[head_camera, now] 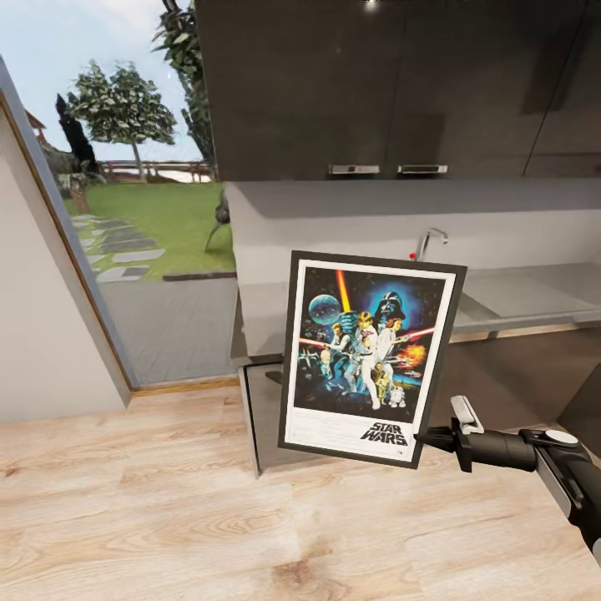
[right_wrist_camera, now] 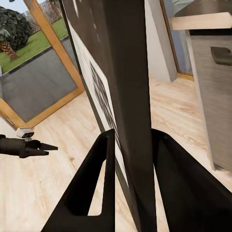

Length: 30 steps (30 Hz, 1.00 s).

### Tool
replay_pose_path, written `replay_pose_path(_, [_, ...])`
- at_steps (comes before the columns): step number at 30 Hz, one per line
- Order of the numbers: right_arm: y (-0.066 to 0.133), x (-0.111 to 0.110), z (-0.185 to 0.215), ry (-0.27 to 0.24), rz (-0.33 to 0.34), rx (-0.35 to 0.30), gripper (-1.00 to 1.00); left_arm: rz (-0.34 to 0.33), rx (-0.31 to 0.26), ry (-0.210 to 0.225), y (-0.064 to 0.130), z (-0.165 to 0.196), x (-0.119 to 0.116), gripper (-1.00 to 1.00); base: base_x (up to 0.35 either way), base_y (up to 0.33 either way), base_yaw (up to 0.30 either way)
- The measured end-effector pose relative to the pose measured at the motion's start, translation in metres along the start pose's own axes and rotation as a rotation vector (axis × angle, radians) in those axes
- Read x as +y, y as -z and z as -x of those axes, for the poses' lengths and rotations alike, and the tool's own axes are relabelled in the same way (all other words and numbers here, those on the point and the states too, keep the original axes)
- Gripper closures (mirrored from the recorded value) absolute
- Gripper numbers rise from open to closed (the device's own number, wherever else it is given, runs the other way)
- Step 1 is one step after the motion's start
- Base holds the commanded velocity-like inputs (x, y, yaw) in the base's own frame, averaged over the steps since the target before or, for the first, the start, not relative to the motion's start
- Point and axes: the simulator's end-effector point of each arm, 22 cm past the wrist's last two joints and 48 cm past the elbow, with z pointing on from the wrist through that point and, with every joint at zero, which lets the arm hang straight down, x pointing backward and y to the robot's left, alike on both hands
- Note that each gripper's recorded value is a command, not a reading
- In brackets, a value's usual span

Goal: Pick up the poster from the kitchen countertop and hang it on one of the wall nails in the kitchen.

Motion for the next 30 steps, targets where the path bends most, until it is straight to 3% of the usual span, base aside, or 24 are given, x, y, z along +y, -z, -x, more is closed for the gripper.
replay_pose_path(30, [0.009, 0.019, 0.021, -0.001, 0.0, 0.002, 1.0, 0.0, 0.001, 0.0, 0.021, 0.014, -0.017, -1.0, 0.0, 0.0, 0.0])
